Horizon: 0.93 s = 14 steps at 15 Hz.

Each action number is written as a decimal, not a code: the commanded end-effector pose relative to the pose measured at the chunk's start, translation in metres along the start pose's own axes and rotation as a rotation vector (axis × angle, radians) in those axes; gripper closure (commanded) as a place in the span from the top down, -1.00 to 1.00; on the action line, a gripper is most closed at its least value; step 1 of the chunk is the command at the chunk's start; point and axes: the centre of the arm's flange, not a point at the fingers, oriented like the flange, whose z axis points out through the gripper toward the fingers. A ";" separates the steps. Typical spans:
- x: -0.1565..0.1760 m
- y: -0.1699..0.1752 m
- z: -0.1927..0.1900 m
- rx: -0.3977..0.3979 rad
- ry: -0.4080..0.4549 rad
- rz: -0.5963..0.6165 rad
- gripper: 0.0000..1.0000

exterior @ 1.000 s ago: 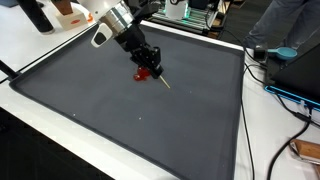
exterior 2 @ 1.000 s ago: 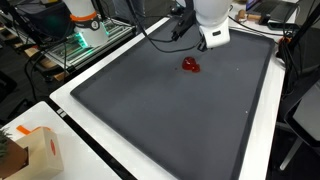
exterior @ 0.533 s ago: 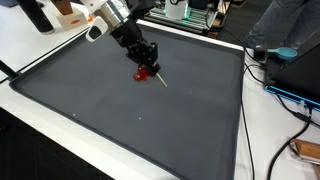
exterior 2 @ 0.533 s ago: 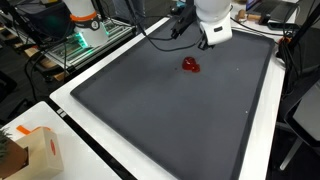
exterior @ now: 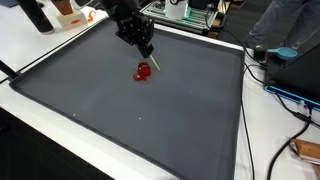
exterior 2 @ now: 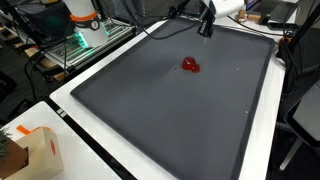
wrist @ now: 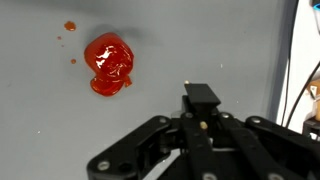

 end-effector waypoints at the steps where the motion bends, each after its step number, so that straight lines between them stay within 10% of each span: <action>1: -0.018 -0.016 -0.024 -0.115 -0.040 -0.035 -0.94; 14: -0.029 -0.048 -0.059 -0.387 -0.050 -0.142 -0.94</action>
